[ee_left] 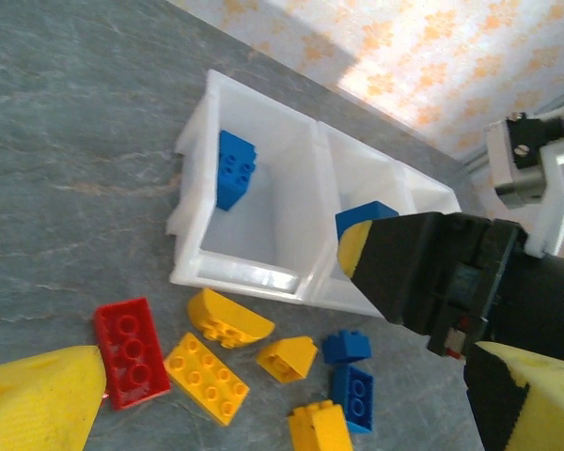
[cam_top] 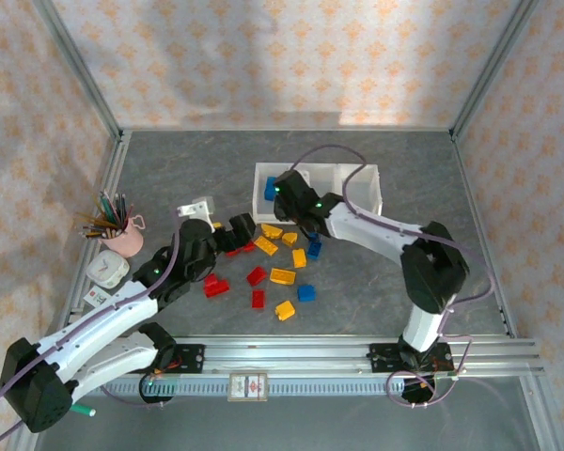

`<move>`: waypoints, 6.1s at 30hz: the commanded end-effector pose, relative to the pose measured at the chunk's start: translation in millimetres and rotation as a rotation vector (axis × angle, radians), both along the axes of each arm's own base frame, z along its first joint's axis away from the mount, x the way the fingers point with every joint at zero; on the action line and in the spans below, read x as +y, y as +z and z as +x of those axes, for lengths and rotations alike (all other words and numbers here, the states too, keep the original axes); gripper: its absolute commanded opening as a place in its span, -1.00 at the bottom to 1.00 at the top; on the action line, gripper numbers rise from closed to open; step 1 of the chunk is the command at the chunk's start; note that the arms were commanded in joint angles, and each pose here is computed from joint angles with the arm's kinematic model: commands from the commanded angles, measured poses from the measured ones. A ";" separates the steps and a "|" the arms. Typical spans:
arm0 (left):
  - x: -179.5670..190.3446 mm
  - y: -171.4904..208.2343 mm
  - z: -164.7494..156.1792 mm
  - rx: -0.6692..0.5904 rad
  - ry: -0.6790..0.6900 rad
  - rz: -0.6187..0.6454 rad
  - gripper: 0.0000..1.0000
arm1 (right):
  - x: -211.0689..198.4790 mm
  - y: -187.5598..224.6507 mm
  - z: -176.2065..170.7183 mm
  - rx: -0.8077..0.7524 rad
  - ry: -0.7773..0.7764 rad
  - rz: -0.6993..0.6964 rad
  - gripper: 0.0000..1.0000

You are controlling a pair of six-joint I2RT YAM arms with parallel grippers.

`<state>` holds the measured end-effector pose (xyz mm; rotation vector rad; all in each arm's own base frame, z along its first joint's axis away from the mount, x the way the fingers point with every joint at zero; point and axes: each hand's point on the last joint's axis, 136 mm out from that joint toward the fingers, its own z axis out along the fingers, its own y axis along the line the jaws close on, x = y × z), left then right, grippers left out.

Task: Sort the legos into containers by color
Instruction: Place the lego in the container, then pick up the lego from the center of the table, then place the lego in the container, then pick up the lego from the center of the table.

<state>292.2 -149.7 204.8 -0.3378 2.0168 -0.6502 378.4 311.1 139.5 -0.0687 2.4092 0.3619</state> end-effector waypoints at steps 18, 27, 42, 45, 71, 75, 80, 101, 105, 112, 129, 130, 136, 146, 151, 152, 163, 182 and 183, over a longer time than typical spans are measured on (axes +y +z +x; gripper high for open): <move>17.4 0.6 1.1 0.015 0.024 -0.002 0.98 | 27.9 3.3 59.0 -0.045 -0.018 -0.063 0.09; 11.7 -3.7 -1.8 0.029 -0.008 -0.018 0.99 | -13.2 19.7 9.5 -0.049 -0.035 0.004 0.29; -27.6 -13.9 -14.8 0.040 -0.130 -0.069 0.98 | -102.8 -42.2 -56.1 0.051 -0.258 -0.005 0.53; -34.5 -15.9 -15.4 0.043 -0.138 -0.071 0.99 | -101.2 -49.4 -54.6 0.049 -0.248 0.002 0.53; -48.9 -16.1 -9.9 0.039 -0.139 -0.090 0.98 | -86.6 -98.4 -19.4 0.096 -0.172 -0.126 -0.05; -49.1 -16.0 -9.7 0.040 -0.139 -0.088 0.98 | -88.2 -98.1 -21.9 0.098 -0.170 -0.126 -0.23; -49.9 -16.3 -9.2 0.039 -0.141 -0.088 0.98 | -94.4 -91.2 -27.1 0.090 -0.175 -0.128 -0.42; -9.8 6.9 -4.0 -0.022 -0.042 -0.056 0.98 | -36.9 4.9 1.8 -0.048 -0.057 -0.093 -0.52; 4.6 9.0 -0.9 -0.028 -0.003 -0.045 0.98 | -2.1 6.7 23.8 -0.048 -0.019 -0.049 -0.52; 21.3 6.6 1.7 -0.023 0.054 -0.024 0.98 | 37.0 -8.5 52.3 -0.034 0.019 -0.021 -0.52; 15.8 6.3 0.8 -0.028 0.020 -0.055 0.99 | 31.8 23.0 38.4 -0.060 0.038 0.045 0.11; 14.5 7.2 0.9 -0.029 0.014 -0.059 0.98 | 27.6 25.0 34.1 -0.059 0.033 0.048 0.12; 3.6 2.0 -3.9 -0.002 -0.047 -0.068 0.98 | -17.1 18.8 -1.1 -0.040 -0.034 0.026 0.26; -31.6 -7.1 -16.3 0.021 -0.132 -0.065 0.99 | -84.1 -29.7 -53.2 0.050 -0.207 -0.009 0.49; -45.6 -12.6 -17.4 0.034 -0.153 -0.071 0.98 | -97.7 -50.2 -64.0 0.073 -0.264 -0.001 0.53; -48.2 -13.3 -17.5 0.034 -0.156 -0.075 0.98 | -99.1 -54.8 -65.4 0.078 -0.273 0.001 0.53; -61.9 -15.4 -15.9 0.038 -0.178 -0.096 0.98 | -88.0 -88.7 -60.1 0.129 -0.285 0.007 0.23; -61.6 -16.4 -16.1 0.035 -0.178 -0.089 0.99 | -94.1 -109.8 -68.6 0.167 -0.268 -0.031 -0.29; -61.8 -15.9 -16.4 0.034 -0.179 -0.089 0.98 | -94.7 -107.3 -68.8 0.162 -0.268 -0.031 -0.31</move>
